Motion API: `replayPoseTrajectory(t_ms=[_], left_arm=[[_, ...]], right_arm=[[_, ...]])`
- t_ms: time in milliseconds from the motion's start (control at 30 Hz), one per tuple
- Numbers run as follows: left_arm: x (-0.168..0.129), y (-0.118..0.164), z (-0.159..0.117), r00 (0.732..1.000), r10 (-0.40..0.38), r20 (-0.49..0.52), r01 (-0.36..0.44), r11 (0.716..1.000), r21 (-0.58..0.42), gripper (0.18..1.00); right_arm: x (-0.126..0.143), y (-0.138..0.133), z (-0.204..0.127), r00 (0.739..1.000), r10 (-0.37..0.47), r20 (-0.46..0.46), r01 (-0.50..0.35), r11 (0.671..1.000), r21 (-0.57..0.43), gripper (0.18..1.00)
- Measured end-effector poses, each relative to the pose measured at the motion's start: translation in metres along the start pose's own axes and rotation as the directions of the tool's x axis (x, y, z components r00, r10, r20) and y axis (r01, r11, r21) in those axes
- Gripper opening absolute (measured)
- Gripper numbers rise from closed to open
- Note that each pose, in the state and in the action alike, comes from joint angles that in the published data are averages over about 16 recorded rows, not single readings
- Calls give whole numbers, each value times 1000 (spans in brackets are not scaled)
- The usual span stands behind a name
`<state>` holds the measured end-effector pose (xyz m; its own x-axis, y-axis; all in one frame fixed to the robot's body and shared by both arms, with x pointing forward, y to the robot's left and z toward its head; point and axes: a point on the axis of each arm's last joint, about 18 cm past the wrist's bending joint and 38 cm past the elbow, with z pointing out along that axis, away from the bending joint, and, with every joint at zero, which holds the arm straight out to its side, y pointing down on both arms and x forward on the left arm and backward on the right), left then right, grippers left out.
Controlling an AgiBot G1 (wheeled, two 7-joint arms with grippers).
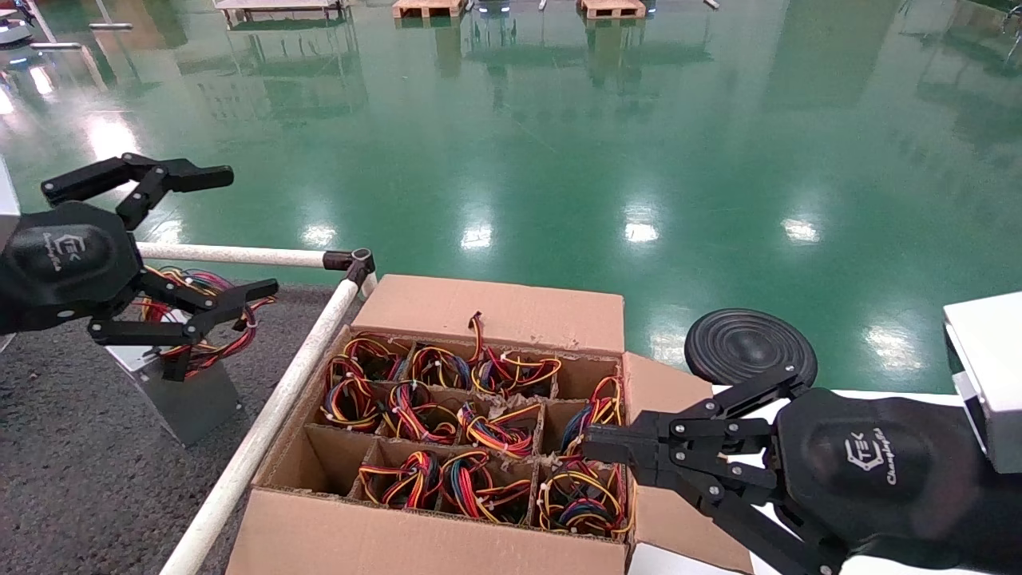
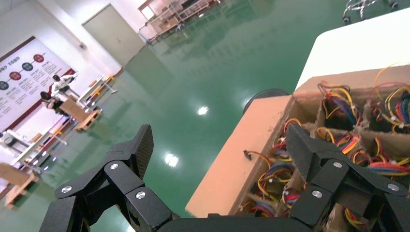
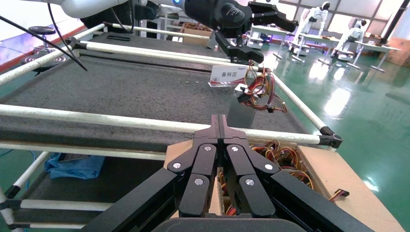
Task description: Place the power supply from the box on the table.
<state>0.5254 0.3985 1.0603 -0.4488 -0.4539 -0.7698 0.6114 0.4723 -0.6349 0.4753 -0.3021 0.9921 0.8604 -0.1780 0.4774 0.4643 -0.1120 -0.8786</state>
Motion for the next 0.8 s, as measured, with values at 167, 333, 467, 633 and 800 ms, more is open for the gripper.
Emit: replayPoseTrajectory(t_ms=[167,333,467,633,800], left_arm=[[2,-1,2,1000,-8,-7,8,1000,12,1000],[4,-1,3,1000,-14,-14,14,1000,14,1000],[6,-2,4,1000,-22,-23,22,1000,17,1000],[10,-3,6,999,-34,-36,35,999,25,1000],[14,-4,8,998,-47,-51,49,998,34,1000]], right_arm=[[0,0,0,1000,0,0,0,1000,0,198],[0,0,0,1000,0,0,0,1000,0,216],[0,0,0,1000,0,0,0,1000,0,247],[0,0,0,1000,0,0,0,1000,0,285],[0,0,0,1000,0,0,0,1000,0,395]])
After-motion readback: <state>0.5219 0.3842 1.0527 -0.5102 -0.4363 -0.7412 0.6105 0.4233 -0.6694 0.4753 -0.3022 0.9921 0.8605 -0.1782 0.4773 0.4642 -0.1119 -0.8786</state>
